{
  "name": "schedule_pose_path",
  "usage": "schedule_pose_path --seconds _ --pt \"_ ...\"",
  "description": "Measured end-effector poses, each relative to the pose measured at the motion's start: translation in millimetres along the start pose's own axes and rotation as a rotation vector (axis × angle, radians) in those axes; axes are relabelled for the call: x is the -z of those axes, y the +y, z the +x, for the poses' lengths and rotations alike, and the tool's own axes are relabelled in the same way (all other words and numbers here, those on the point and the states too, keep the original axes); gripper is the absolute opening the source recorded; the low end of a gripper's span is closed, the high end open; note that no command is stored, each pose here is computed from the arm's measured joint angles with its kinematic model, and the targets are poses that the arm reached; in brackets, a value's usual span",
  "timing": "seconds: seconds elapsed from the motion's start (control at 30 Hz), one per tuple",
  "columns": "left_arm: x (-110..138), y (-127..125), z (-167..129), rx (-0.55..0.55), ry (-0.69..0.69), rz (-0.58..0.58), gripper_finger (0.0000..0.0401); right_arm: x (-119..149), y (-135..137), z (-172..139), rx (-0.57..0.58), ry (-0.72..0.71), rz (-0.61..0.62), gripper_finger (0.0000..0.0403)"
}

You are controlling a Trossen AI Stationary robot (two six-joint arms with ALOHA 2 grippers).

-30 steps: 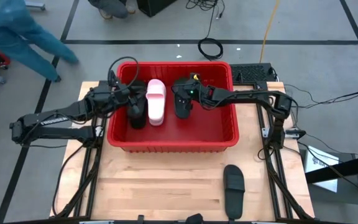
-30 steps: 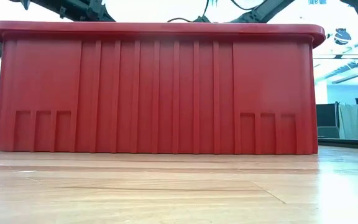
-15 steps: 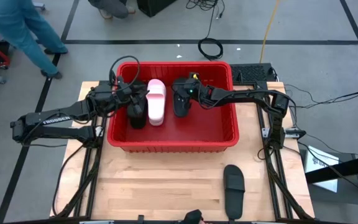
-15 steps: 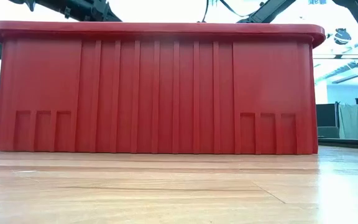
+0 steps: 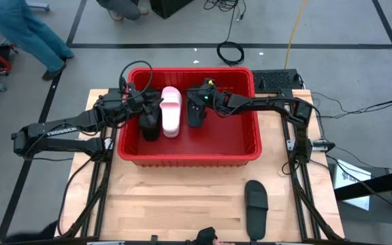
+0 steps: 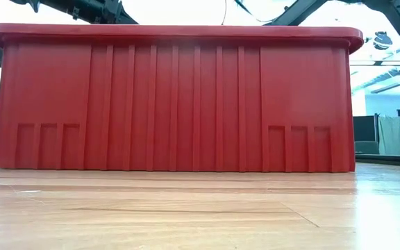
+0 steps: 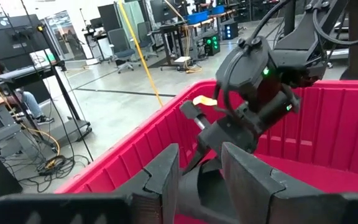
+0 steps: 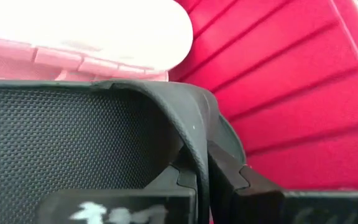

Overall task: Pick and place slides into bin
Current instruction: Put the black slipper into the organizer bin

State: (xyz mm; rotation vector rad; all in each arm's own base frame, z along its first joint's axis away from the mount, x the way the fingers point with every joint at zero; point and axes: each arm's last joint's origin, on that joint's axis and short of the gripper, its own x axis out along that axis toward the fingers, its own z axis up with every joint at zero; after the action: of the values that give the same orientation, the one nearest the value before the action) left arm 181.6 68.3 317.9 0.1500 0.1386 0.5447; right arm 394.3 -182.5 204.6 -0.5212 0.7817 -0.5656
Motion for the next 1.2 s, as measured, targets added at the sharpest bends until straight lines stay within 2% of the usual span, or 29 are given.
schedule_pose_path --seconds 0.17,1.0,1.2 --pt "0 0 0 0.000 -0.003 -0.005 0.0127 -14 4 13 -0.017 0.011 -0.013 0.0004" --pt "0 0 0 0.003 -0.002 -0.011 0.0127 -10 9 18 -0.026 0.049 0.017 0.0004" --pt "0 -1 0 0.028 -0.008 -0.011 0.0127 -7 21 26 -0.061 0.046 0.049 0.0004"
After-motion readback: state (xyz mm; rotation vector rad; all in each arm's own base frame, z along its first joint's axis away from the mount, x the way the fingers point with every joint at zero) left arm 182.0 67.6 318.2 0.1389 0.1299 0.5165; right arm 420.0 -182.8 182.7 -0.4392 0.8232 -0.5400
